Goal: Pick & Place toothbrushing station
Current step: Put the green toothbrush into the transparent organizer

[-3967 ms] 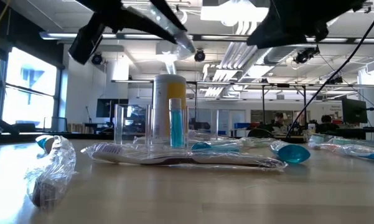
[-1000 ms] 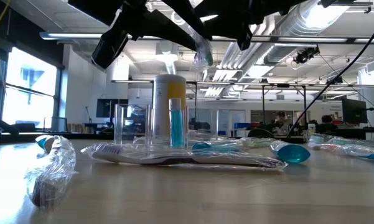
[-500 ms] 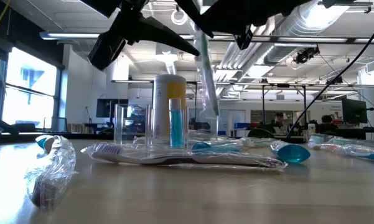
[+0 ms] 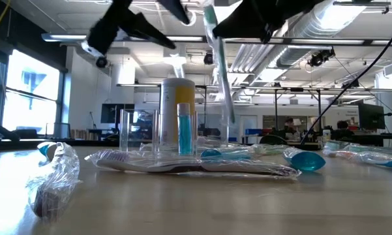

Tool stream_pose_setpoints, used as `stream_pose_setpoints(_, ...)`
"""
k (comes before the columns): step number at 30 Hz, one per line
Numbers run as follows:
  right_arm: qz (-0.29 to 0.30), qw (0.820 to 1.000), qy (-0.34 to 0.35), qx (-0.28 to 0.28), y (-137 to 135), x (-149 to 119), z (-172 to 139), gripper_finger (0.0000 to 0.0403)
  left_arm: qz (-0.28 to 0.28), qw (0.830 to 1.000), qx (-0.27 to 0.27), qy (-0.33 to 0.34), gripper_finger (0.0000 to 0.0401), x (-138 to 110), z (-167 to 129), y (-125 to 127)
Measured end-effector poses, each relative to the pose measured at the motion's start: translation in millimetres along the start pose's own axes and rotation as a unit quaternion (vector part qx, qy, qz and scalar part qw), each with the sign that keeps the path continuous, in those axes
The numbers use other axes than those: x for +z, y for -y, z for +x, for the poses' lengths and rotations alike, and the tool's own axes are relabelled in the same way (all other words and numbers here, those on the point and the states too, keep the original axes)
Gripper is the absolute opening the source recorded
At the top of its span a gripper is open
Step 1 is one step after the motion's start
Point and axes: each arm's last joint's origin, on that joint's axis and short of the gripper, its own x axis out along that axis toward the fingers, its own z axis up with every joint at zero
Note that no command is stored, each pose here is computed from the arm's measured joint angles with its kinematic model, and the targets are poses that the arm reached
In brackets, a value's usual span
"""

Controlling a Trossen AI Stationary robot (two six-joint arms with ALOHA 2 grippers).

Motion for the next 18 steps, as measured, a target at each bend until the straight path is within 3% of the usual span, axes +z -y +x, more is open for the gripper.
stream_pose_setpoints(4,-0.03,0.998,0.027,-0.054,3,8,-8,0.0008,-0.132,0.983,-0.13,0.015,0.0191,-53,-9,-21)
stream_pose_setpoints(6,-0.045,0.995,0.041,-0.074,5,12,-7,0.0007,-0.208,0.954,-0.215,0.019,0.0191,-83,-11,-31)
stream_pose_setpoints(8,-0.053,0.994,0.057,-0.074,8,16,-6,0.0006,-0.277,0.913,-0.297,0.03,0.0191,-111,-11,-34)
stream_pose_setpoints(10,-0.046,0.994,0.073,-0.068,14,20,0,0.0006,-0.32,0.88,-0.346,0.055,0.0191,-136,-10,-32)
stream_pose_setpoints(14,-0.038,0.994,0.074,-0.067,29,11,13,0.0006,-0.391,0.843,-0.352,0.109,0.0191,-176,-13,-18)
stream_pose_setpoints(18,0.003,0.993,0.082,-0.085,46,-4,21,0.0006,-0.468,0.824,-0.281,0.155,0.0191,-205,-18,2)
